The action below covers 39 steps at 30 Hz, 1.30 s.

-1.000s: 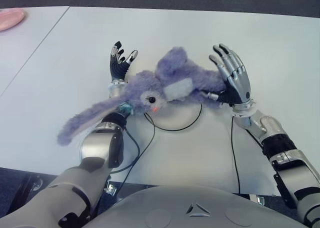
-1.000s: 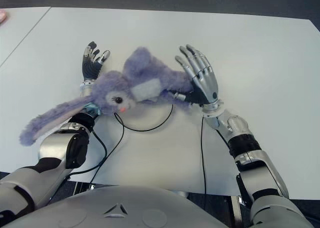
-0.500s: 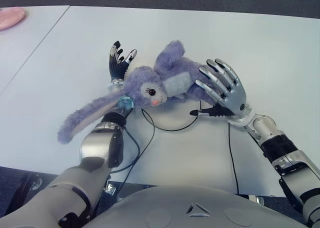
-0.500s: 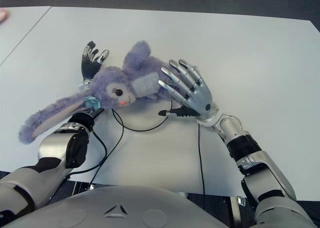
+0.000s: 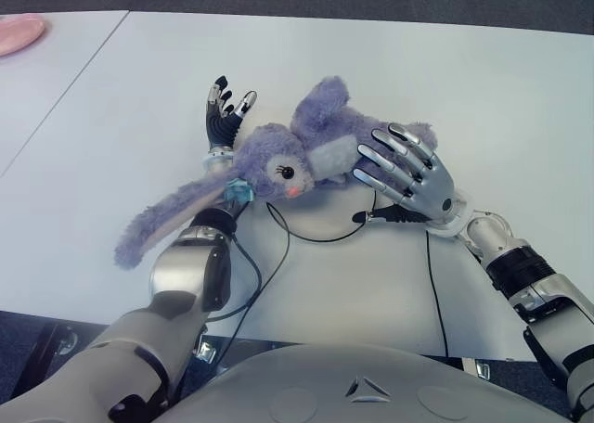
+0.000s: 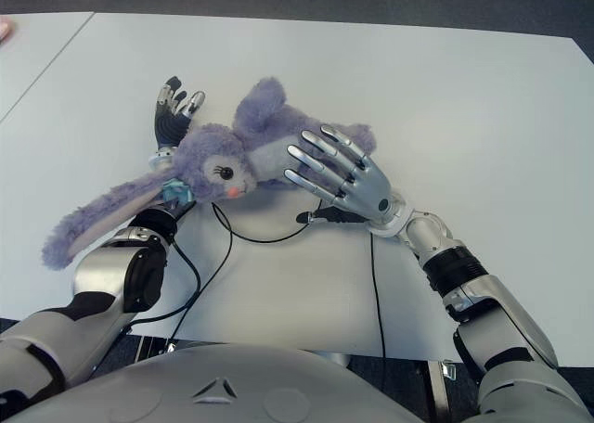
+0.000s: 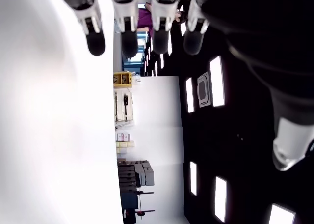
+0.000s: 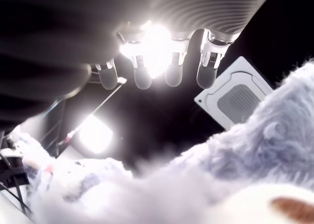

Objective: Put the doll into the plate.

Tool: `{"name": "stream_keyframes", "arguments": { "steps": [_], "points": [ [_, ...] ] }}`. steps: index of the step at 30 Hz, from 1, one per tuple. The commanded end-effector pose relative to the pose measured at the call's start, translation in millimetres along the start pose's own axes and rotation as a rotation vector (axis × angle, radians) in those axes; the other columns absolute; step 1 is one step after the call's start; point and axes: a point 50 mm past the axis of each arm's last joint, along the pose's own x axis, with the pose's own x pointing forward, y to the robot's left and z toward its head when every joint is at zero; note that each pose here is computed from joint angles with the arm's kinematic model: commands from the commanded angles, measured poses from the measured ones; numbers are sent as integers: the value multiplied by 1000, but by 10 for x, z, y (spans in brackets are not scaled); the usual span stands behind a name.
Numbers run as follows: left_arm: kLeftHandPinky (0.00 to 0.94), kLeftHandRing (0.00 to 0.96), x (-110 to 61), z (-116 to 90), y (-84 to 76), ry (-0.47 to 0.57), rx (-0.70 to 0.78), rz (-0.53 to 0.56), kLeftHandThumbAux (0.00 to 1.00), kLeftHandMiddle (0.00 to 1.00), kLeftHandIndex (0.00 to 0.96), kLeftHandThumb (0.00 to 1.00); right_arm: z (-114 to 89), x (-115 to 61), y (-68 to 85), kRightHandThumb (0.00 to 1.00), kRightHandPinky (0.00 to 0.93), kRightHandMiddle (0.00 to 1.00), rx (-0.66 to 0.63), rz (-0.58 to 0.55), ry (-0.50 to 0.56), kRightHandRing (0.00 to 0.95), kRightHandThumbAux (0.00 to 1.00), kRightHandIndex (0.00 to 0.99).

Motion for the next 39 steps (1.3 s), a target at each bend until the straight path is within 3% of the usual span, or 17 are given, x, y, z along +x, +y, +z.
{"name": "stream_keyframes", "arguments": {
  "steps": [1,14,22,25,29,33,39],
  "points": [
    [123,107,-942,-1099,202,545,76,72,559,98,131,0,175,-171,11,0,0,0,33,56,30,0,464,0],
    [117,103,-931,-1090,187,541,80,64,568,91,108,0,203,-168,2,34,0,0,150,111,97,0,436,0],
    [132,108,-929,-1089,182,541,77,67,570,96,101,0,147,-141,4,48,0,0,192,55,157,0,396,0],
    [125,107,-928,-1087,184,540,74,70,566,95,101,0,-31,209,-104,59,0,0,432,-76,254,0,373,0],
    [118,103,-925,-1084,182,537,70,71,561,91,99,0,-17,213,-148,76,0,0,646,-172,388,0,363,0],
    [119,102,-920,-1080,177,536,70,72,556,91,98,0,-85,394,-321,91,0,0,638,-352,447,0,386,0],
    [129,107,-914,-1077,171,537,68,74,560,98,101,0,-151,386,-561,136,0,0,597,-464,475,0,454,0]
  ]
}}
